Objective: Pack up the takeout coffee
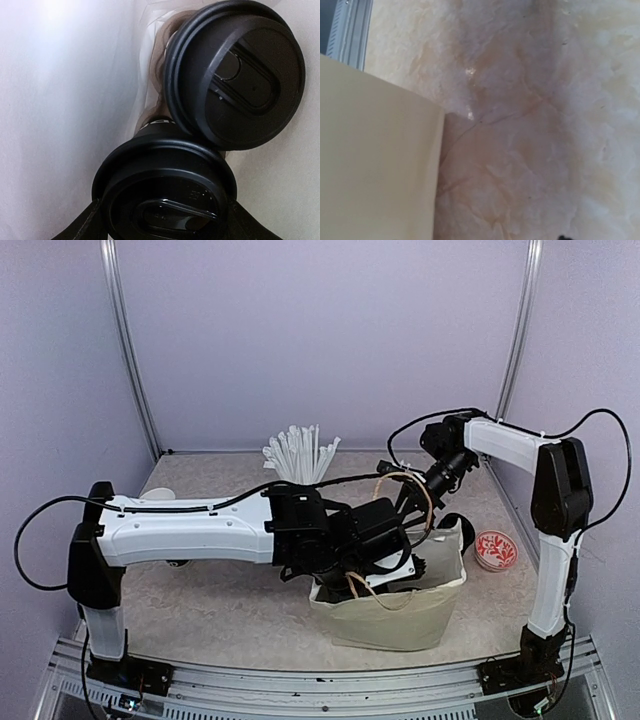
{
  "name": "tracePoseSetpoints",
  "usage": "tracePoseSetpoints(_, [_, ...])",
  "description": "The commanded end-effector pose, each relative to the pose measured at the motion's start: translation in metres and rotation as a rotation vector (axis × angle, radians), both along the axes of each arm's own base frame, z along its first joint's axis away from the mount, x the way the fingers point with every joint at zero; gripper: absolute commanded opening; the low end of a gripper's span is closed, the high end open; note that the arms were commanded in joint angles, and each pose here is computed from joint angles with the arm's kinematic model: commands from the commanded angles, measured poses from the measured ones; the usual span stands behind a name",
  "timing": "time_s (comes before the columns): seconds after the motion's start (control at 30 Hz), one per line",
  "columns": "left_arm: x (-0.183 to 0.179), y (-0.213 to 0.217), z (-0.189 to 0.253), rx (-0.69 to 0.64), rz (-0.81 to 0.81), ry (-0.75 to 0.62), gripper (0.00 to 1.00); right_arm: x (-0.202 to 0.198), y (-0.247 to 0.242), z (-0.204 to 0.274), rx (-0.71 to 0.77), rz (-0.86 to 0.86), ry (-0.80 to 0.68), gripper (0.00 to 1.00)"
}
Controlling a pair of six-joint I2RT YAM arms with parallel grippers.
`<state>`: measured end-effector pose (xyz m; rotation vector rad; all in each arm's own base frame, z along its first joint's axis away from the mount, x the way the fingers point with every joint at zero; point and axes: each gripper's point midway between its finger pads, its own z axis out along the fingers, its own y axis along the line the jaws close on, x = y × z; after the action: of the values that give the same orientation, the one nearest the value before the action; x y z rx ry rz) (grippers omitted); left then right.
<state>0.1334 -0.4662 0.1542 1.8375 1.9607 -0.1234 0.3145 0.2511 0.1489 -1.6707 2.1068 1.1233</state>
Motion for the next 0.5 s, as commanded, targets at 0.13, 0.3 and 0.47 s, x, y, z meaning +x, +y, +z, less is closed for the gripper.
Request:
tracePoseSetpoints(0.13, [-0.063,0.036,-0.018,0.182,0.116,0.326,0.52,-0.004,0.0,0.016,0.049,-0.025,-0.002,0.65])
tracePoseSetpoints(0.3, [-0.062,0.035,-0.023,0.219,0.154,0.33,0.52,-0.006,0.0,0.02,0.062,-0.03,-0.008,0.65])
tracePoseSetpoints(0.47, [-0.065,0.022,-0.027,0.211,0.147,0.309,0.55,-0.008,-0.001,0.02,0.063,-0.032,-0.013,0.65])
